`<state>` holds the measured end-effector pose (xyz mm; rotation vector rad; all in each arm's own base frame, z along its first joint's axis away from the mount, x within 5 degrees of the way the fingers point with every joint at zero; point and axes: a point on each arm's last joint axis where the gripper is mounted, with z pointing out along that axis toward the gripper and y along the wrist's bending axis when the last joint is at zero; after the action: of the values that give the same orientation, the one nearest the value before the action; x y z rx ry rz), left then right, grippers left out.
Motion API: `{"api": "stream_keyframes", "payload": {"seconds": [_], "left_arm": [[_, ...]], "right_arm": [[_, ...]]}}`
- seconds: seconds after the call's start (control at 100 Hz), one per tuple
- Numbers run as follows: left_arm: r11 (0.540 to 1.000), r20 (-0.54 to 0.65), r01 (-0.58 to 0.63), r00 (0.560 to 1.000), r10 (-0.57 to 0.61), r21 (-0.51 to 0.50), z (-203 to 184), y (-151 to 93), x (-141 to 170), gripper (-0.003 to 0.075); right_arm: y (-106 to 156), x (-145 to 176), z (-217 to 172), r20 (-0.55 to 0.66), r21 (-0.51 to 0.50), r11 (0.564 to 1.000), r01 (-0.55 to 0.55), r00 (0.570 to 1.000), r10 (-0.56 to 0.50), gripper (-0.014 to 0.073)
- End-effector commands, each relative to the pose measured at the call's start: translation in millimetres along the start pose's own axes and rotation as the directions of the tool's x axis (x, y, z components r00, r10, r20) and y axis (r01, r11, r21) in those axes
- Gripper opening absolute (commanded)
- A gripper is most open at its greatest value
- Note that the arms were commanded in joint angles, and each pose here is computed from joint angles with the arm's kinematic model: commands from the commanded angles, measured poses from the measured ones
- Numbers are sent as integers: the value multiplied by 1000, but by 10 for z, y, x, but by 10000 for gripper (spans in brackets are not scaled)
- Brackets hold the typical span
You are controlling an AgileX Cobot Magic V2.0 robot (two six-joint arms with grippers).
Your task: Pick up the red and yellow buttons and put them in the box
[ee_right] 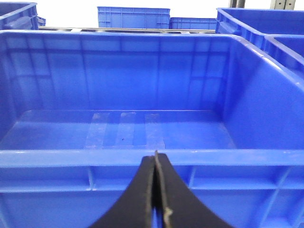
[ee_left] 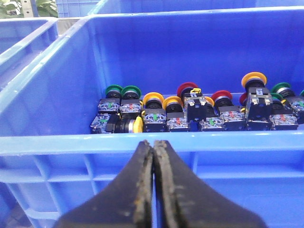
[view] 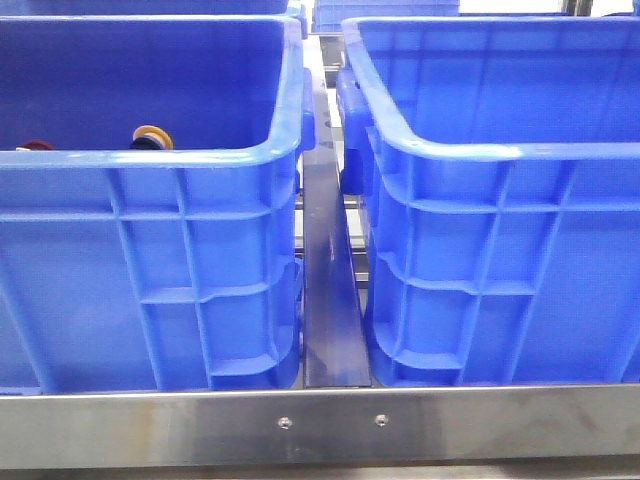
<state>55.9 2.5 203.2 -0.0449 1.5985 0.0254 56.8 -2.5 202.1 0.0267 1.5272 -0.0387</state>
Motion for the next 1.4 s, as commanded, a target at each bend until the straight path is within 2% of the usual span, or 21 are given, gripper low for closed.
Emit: {"api": "stream_keyframes", "payload": {"seconds": [0.0, 0.5, 0.76, 1.02, 1.2, 1.39], "left_arm": [[1000, 67, 17, 998, -18, 11, -4, -4, 68, -19], [1000, 124, 7, 992, -8, 11, -11, -5, 6, -19], [1000, 170, 7, 985, -9, 12, -56, -7, -231, -19], [1000, 74, 7, 997, -8, 10, -8, -13, -698, -19], [1000, -108, 12, 994, -11, 8, 204, -21, -1044, -19], [1000, -280, 12, 960, -10, 4, 611, -27, -1285, -19]], "right_arm": [[5, -156, -35, 127, -2, 1000, 14, 992, -13, -67], [5, -156, -35, 127, -2, 1000, 14, 992, -13, -67], [5, -156, -35, 127, -2, 1000, 14, 992, -13, -67], [5, -156, -35, 127, -2, 1000, 14, 992, -13, -67], [5, -156, -35, 127, -2, 1000, 14, 992, -13, -67], [5, -156, -35, 127, -2, 1000, 14, 992, -13, -67]]}}
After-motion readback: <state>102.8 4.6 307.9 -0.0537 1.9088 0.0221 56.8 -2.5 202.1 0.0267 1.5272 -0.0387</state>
